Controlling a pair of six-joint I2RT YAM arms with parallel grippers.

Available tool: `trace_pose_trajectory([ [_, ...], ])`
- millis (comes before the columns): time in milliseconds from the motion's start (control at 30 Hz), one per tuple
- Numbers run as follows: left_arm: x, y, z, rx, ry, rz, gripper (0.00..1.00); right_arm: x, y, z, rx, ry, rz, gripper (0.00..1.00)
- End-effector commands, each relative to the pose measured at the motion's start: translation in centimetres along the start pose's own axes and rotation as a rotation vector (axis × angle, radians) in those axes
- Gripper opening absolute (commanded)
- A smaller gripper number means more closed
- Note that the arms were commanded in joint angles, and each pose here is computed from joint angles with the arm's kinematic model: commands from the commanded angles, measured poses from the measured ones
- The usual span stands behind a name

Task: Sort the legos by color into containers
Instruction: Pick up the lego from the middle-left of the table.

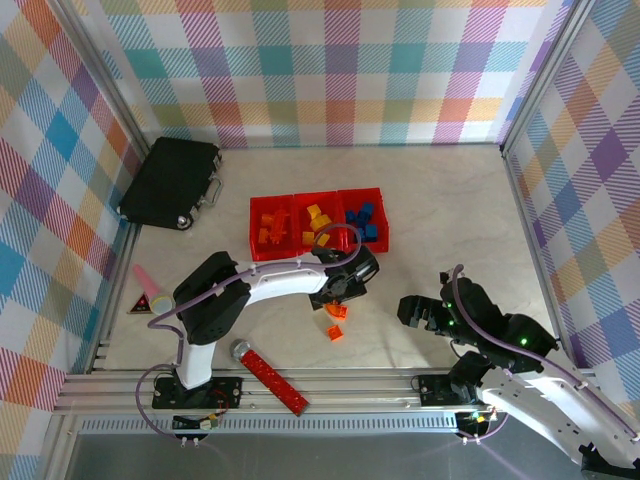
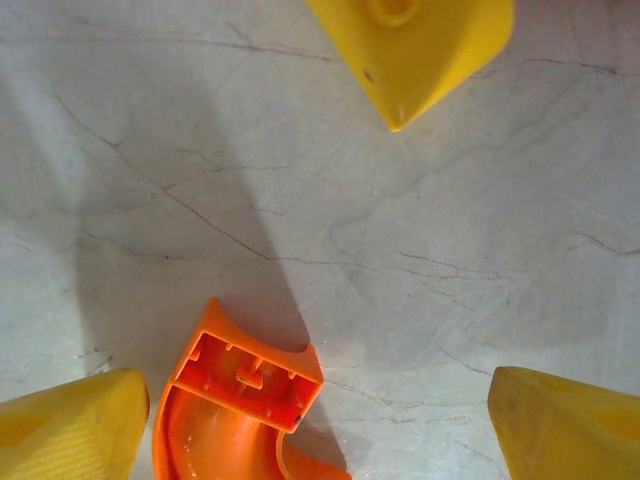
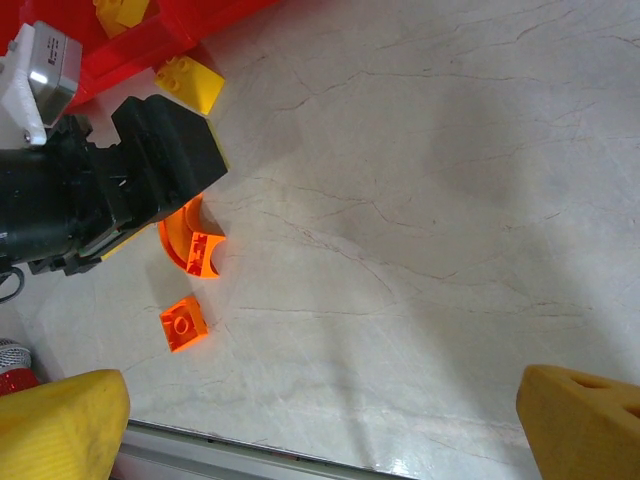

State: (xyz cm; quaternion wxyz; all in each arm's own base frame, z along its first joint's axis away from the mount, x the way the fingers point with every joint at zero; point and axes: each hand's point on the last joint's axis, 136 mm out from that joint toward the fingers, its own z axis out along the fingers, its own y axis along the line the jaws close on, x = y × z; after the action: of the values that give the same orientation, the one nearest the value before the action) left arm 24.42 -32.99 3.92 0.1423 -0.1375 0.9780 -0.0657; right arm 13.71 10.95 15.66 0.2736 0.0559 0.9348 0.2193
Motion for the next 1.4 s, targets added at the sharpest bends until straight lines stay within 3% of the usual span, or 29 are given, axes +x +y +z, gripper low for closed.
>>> trace_pose_trajectory([
  [0, -0.3, 1.2, -1.5, -0.063, -0.021, 0.177, 0.89, 0.2, -0.6, 0.0, 0.025, 0.003, 0.005, 0.99],
  [233, -0.1, 3.6, -2.6, -0.138, -0.002, 0.303, 0.92, 0.1, -0.4, 0.2, 0.024, 0.004, 0.002, 0.99],
  [667, 1.5, 2.2, -0.9, -0.055, 0.063, 0.252, 0.76, 0.2, -0.3, 0.2, 0.020, 0.016, 0.007, 0.99],
  [1367, 0.8, 2.7, 1.9, -0.143, 0.083, 0.243, 0.68, 0.5, -0.7, 0.2, 0.025, 0.015, 0.008, 0.99],
])
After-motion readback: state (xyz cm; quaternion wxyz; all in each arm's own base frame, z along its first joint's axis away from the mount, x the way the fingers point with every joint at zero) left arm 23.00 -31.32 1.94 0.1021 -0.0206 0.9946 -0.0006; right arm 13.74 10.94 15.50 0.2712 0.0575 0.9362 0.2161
